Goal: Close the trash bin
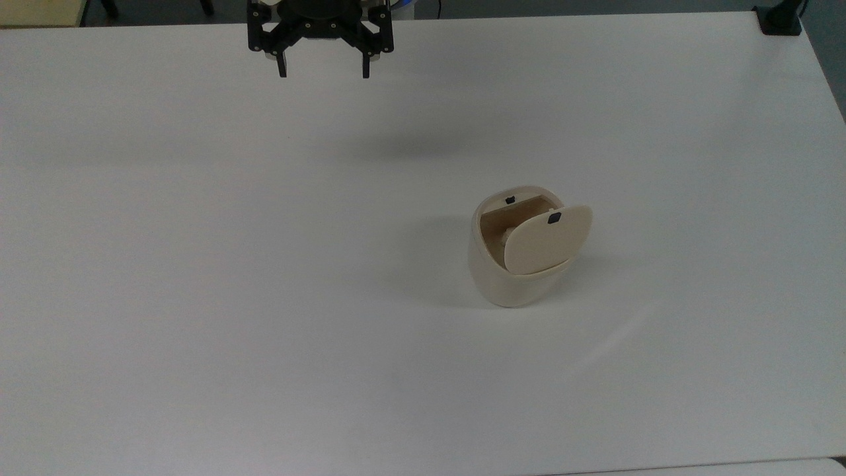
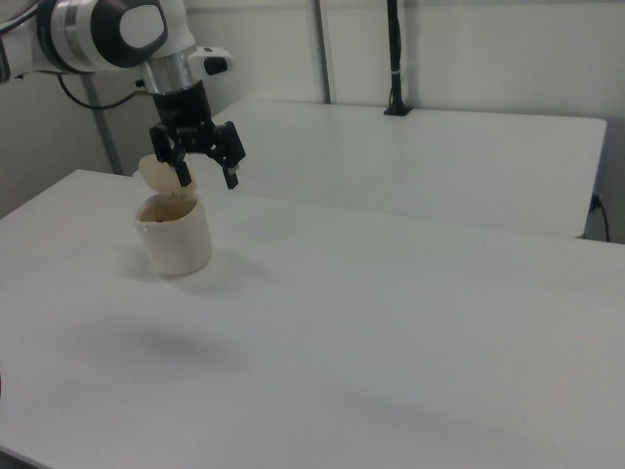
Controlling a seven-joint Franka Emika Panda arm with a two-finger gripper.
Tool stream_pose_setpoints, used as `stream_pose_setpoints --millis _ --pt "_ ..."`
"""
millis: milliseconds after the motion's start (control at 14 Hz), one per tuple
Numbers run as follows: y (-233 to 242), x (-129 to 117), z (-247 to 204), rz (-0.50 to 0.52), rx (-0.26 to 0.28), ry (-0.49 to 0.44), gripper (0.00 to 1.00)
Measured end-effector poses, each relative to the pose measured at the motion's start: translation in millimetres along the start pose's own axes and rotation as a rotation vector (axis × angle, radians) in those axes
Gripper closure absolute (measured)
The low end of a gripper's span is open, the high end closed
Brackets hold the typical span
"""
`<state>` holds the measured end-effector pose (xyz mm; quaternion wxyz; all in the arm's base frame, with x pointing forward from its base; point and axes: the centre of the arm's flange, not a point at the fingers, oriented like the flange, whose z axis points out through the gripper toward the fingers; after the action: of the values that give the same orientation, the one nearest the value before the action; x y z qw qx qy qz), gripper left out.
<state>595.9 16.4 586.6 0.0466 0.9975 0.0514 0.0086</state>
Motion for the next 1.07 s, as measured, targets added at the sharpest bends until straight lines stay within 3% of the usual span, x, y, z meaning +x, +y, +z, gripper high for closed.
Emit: stream_pose_setpoints --millis 570,784,855,1069 --pt "1.8 -0.1 0.0 0.004 0.0 0.0 0.0" --pt "1.9 -0.1 -0.1 0.004 0.0 0.0 0.07" --pt "1.9 -0.1 -0.1 0.004 0.0 0.0 0.15" --pt "1.9 -0.1 -0.2 0.004 0.0 0.0 0.62"
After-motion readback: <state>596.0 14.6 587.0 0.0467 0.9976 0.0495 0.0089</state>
